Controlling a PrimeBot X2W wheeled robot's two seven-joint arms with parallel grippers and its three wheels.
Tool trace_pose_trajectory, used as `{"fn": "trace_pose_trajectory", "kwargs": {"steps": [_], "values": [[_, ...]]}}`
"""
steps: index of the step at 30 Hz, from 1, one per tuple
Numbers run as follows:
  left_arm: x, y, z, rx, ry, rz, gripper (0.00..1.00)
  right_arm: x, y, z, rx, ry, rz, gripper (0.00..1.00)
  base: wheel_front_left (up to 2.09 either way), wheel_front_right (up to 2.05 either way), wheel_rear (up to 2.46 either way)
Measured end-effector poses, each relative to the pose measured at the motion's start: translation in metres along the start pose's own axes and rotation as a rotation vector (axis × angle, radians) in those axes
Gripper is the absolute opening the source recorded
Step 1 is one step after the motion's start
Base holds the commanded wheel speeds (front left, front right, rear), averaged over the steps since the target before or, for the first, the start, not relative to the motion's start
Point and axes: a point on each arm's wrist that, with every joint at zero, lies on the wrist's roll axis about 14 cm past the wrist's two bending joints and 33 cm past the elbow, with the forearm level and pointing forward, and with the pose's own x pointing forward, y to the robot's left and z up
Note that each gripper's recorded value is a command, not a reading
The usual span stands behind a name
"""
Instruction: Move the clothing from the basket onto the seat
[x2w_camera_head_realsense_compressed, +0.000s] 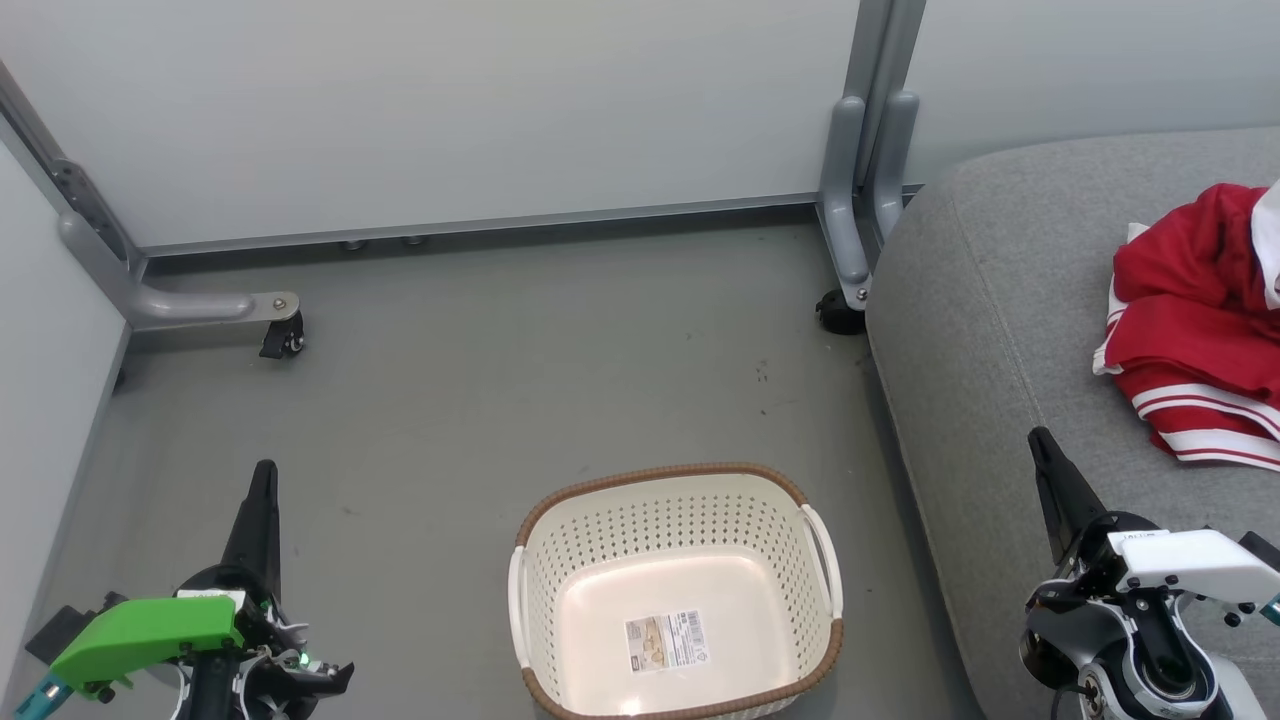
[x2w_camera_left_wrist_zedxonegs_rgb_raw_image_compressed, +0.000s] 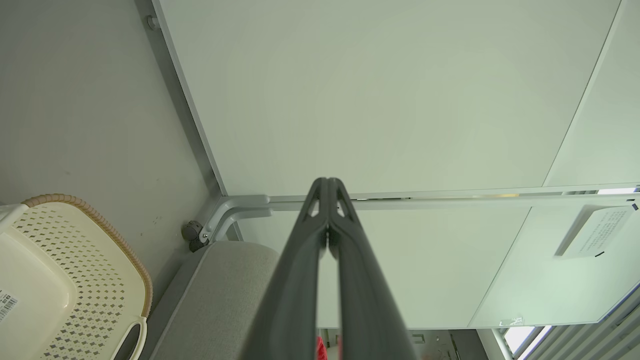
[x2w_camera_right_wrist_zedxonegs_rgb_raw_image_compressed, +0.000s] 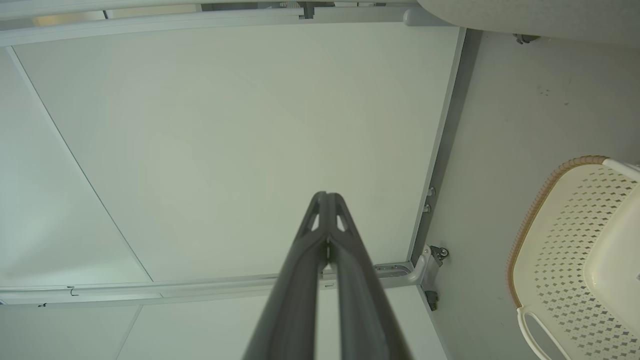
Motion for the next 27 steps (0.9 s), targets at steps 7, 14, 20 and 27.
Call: {"fn": "trace_pose_trajectory", "kwargs": {"steps": [7, 14, 20, 27], "values": [[0.0000, 0.0000, 0.0000, 0.000, 0.000, 0.000, 0.00, 0.0000, 0.0000, 0.0003, 0.001, -0.001, 0.000, 0.00, 0.00, 0.00, 0.00], [0.0000, 0.0000, -0.0001, 0.000, 0.000, 0.000, 0.00, 0.0000, -0.0001, 0.0000, 0.000, -0.002, 0.000, 0.00, 0.00, 0.00, 0.00], [0.0000, 0.0000, -0.0001, 0.000, 0.000, 0.000, 0.00, 0.0000, -0.0001, -0.0004, 0.000, 0.001, 0.000, 0.00, 0.00, 0.00, 0.00], [0.0000, 0.0001, -0.0001, 0.000, 0.000, 0.000, 0.00, 0.0000, -0.0001, -0.0001, 0.000, 0.000, 0.000, 0.00, 0.00, 0.00, 0.00]]}}
